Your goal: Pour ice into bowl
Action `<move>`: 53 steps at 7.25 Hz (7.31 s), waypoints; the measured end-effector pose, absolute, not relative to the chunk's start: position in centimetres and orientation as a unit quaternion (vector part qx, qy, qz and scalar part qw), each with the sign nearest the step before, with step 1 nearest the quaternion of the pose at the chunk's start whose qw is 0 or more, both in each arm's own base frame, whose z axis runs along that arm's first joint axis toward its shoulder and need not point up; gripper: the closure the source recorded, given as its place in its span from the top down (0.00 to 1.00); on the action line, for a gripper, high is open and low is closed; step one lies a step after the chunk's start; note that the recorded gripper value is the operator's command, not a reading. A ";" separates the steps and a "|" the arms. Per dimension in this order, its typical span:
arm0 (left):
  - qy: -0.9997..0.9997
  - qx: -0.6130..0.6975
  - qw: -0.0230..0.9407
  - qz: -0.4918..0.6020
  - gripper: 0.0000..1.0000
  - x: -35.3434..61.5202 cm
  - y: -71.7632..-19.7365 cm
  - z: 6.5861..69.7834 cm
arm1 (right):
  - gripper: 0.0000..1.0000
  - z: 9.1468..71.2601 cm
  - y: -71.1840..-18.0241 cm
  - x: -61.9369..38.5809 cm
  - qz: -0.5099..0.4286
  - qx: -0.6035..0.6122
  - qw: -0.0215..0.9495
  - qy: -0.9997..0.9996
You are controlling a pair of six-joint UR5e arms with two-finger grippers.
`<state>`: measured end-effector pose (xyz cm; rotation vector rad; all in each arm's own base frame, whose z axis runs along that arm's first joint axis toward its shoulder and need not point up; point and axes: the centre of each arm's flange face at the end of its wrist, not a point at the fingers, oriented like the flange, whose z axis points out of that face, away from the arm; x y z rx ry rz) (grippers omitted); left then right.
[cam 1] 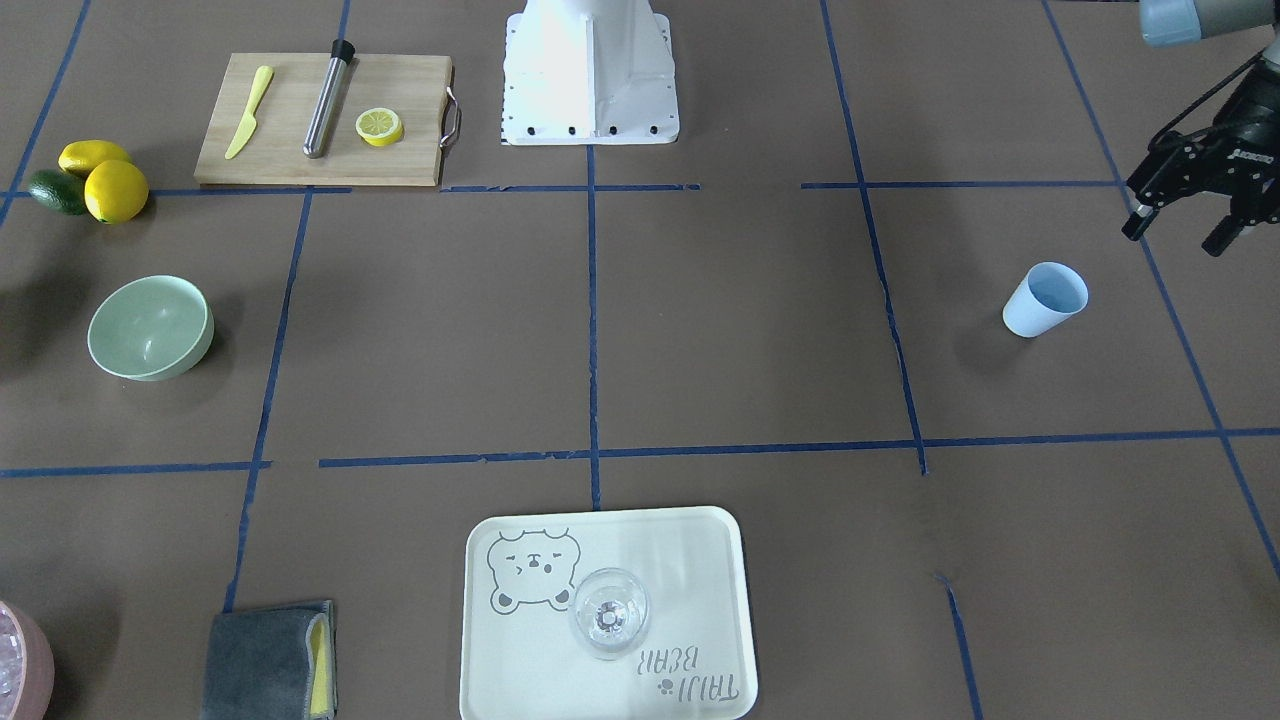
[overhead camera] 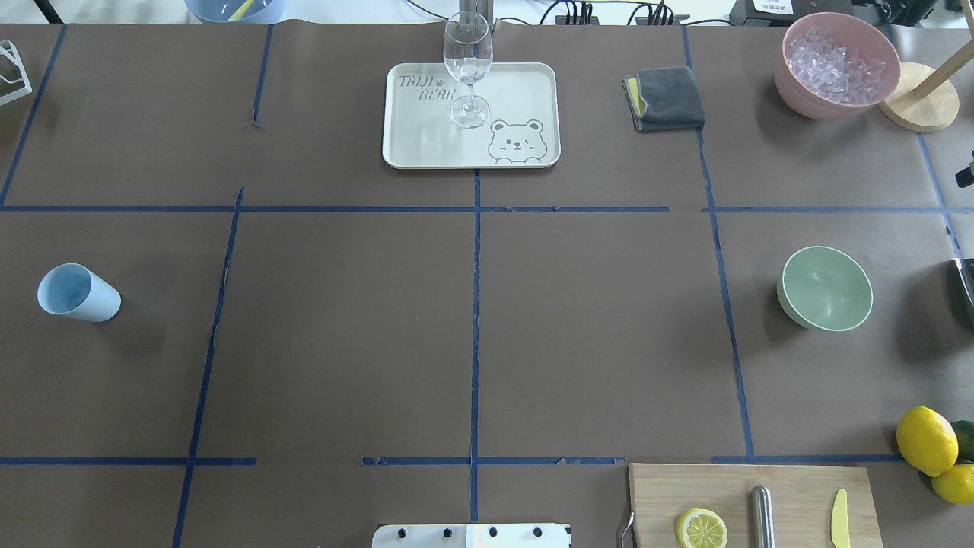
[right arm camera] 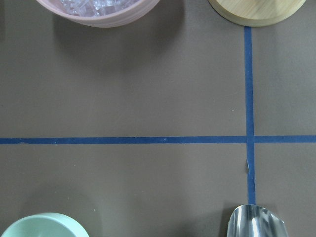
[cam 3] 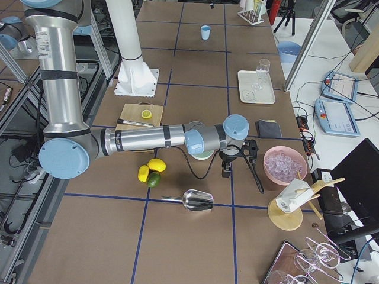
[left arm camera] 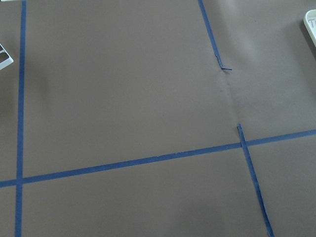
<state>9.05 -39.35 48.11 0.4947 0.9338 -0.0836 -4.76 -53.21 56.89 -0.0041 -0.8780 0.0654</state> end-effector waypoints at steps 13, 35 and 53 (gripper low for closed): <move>0.365 0.321 0.859 -0.162 0.99 13.0 -32.1 52.9 | 0.00 60.7 -40.7 -20.3 0.057 -0.005 0.894 -0.445; 0.313 0.440 0.807 -0.240 0.95 31.6 -27.1 62.2 | 0.00 11.6 -45.9 -56.7 0.150 -0.149 0.864 -0.456; 0.267 0.475 0.796 -0.264 0.96 32.7 -32.6 63.0 | 0.00 7.4 -40.3 -71.3 0.111 -0.103 0.882 -0.446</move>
